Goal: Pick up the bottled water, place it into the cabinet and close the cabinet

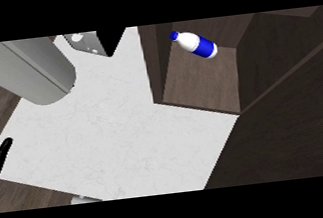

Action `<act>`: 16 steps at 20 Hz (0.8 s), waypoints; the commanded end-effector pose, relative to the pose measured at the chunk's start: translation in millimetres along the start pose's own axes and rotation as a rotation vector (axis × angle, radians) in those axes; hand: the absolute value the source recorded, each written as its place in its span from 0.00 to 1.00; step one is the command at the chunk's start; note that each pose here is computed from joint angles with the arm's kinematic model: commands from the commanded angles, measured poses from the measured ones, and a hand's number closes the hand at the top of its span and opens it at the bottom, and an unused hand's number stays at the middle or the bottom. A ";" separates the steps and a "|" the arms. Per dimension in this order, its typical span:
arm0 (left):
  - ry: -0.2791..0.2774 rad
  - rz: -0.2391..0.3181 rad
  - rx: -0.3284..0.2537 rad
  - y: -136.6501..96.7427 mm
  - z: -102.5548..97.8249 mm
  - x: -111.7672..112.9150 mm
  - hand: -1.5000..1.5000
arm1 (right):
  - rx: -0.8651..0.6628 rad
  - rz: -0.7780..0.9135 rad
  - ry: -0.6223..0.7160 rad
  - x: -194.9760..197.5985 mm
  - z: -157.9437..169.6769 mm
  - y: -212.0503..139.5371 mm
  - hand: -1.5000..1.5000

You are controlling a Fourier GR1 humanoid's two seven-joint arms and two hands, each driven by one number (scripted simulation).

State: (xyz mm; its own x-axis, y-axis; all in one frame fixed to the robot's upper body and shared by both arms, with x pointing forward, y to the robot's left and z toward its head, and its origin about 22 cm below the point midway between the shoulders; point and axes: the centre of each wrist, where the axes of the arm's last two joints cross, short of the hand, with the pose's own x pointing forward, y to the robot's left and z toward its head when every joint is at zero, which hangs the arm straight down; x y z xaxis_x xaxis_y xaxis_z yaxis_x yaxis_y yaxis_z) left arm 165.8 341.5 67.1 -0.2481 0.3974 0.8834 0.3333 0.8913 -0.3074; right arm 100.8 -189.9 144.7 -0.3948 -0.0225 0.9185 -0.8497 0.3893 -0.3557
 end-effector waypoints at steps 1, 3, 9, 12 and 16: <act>-0.009 0.004 0.005 2.6 -1.5 1.6 0.00 | 0.058 -0.038 0.006 -0.8 -17.4 9.0 1.00; 0.003 -0.005 0.000 3.2 -1.3 3.7 0.00 | 0.040 -0.066 0.002 -3.9 -19.0 9.6 1.00; -0.020 0.001 -0.020 6.0 -5.3 6.3 0.00 | 0.092 -0.199 -0.032 -15.5 -21.7 16.5 1.00; -0.024 0.004 -0.031 5.3 -8.0 6.2 0.00 | 0.101 -0.228 -0.054 -17.6 -22.2 15.3 1.00; -0.014 0.018 -0.040 5.3 -7.3 5.9 0.00 | 0.038 -0.240 -0.052 -22.0 -21.7 9.1 1.00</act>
State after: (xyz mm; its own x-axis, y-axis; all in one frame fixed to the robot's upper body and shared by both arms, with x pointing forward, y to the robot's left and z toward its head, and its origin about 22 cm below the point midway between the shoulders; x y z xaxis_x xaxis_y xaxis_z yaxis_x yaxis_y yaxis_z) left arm 171.6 347.2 72.8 -0.2618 0.4063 0.8754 0.3600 0.8827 -0.3020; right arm 108.1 -185.5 136.2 -0.3149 -0.1167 0.9419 -0.9012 0.3481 -0.2581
